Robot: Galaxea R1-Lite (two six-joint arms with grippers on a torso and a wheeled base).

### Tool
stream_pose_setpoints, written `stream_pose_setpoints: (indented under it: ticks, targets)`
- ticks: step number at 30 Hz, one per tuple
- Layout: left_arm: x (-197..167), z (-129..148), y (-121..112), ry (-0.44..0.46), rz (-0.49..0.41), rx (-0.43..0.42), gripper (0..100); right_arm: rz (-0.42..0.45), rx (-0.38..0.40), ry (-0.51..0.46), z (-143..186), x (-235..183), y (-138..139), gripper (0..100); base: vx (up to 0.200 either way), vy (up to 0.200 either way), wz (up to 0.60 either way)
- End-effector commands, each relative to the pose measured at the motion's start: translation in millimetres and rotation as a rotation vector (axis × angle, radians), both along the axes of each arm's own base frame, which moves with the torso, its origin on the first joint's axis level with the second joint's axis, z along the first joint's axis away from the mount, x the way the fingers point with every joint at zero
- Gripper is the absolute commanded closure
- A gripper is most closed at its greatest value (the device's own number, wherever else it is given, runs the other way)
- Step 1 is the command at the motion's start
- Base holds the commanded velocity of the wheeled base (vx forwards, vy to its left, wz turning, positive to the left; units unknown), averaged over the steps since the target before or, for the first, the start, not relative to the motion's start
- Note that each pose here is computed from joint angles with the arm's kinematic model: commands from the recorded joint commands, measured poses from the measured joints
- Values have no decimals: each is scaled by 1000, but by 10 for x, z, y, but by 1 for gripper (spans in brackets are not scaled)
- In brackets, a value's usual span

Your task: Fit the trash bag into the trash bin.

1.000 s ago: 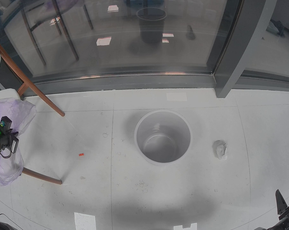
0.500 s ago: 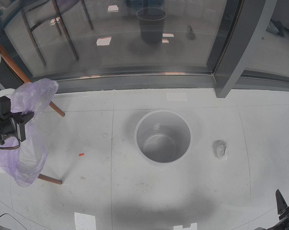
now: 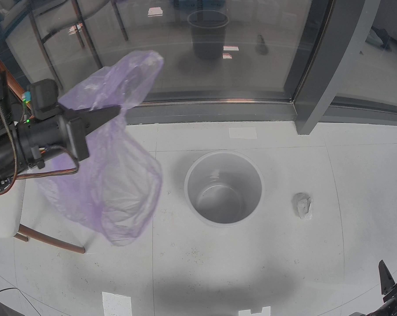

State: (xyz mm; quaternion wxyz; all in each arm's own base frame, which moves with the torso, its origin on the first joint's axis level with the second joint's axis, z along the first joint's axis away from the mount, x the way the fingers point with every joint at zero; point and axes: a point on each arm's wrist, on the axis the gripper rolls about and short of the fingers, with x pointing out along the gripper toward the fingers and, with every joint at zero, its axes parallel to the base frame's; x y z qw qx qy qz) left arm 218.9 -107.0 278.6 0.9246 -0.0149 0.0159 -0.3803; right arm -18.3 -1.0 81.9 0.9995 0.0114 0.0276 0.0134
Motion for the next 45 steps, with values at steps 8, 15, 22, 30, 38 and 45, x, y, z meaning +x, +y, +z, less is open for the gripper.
stream_pose_setpoints:
  ticks: [8, 15, 22, 30, 38, 45]
  targets:
    - [284, -48, -908, 183, -127, -112, 100, -3, 0, 17, -50, 10, 1, 0, 0, 0, 0]
    - [429, -131, -1013, 269, -92, -121, 100, -8, 0, 13, -51, 6, 2, 0, 0, 0, 0]
    - [544, -195, -1073, 363, -45, -158, 100, -11, 0, 6, -52, 1, 2, 0, 0, 0, 0]
    - [499, -202, -1021, 474, 65, -60, 100, -23, 2, -3, -49, -5, 4, 0, 0, 0, 0]
    - [481, -2, -966, 499, 116, -28, 100, -23, 1, -10, -50, -11, 4, 0, 0, 0, 0]
    - [768, -233, -1001, 490, 221, 57, 100, -27, 1, -26, -58, -23, 5, 0, 0, 0, 0]
